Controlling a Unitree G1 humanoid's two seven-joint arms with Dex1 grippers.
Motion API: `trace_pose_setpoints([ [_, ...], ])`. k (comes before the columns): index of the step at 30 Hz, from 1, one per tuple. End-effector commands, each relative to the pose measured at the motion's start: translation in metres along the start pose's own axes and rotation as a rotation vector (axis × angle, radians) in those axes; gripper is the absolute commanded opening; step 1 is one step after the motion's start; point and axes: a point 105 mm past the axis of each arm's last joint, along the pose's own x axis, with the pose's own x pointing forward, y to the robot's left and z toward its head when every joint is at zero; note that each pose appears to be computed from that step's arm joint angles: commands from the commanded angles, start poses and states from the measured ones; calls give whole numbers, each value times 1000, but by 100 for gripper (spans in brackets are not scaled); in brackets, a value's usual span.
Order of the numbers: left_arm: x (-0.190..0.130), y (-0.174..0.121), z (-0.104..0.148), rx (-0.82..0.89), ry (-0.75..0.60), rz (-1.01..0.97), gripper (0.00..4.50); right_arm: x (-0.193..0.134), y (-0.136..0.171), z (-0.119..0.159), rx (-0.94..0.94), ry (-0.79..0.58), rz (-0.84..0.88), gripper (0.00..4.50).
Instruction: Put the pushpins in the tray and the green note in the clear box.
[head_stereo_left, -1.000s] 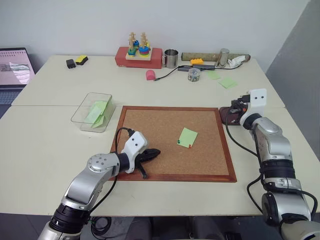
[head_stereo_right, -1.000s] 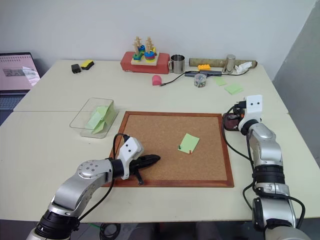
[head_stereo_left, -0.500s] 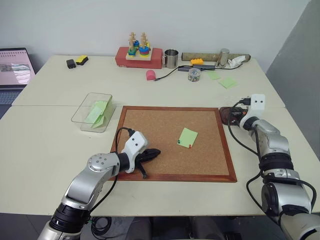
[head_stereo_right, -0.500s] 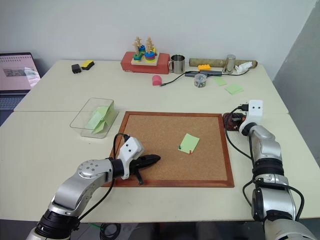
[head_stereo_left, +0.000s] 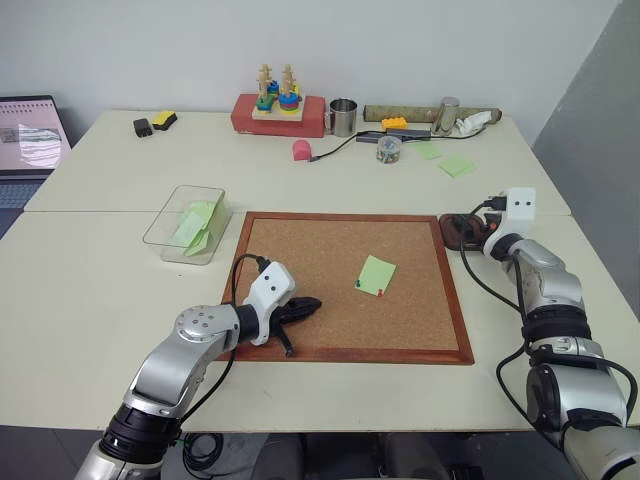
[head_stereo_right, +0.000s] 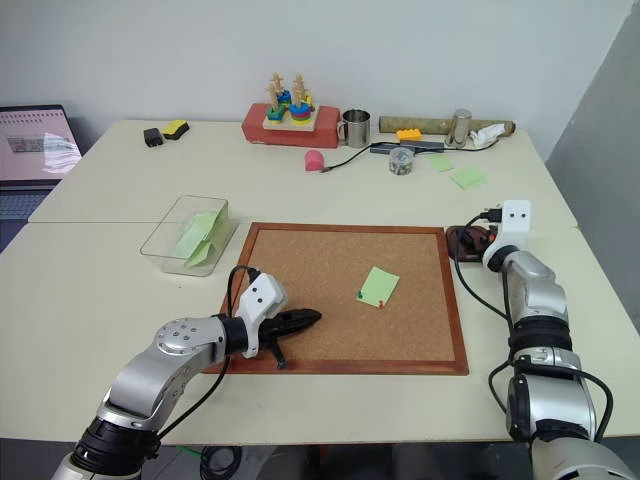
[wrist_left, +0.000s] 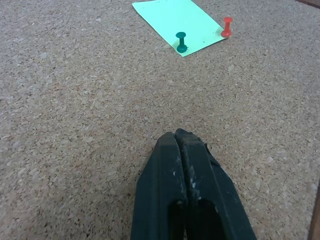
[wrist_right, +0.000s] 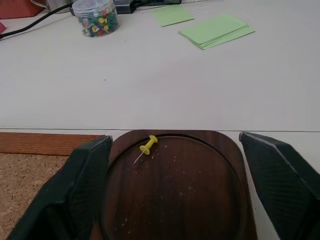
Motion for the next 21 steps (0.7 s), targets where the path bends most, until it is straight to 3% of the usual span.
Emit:
trace_pose_setpoints([
  [1,2,-4,-14,-23,53,-16,0,-12,15,34,-81,-127,114,447],
  [5,1,-4,-14,-23,52,-14,0,-38,54,26,-125,-120,326,447],
  [9,1,-6,-16,-26,53,-16,0,-84,106,5,-178,-92,601,447],
  [14,1,-8,-17,-28,55,-27,0,-122,148,-20,-215,-48,803,447],
  [21,4,-7,-15,-17,55,-41,0,-115,173,-45,-238,-8,830,447],
])
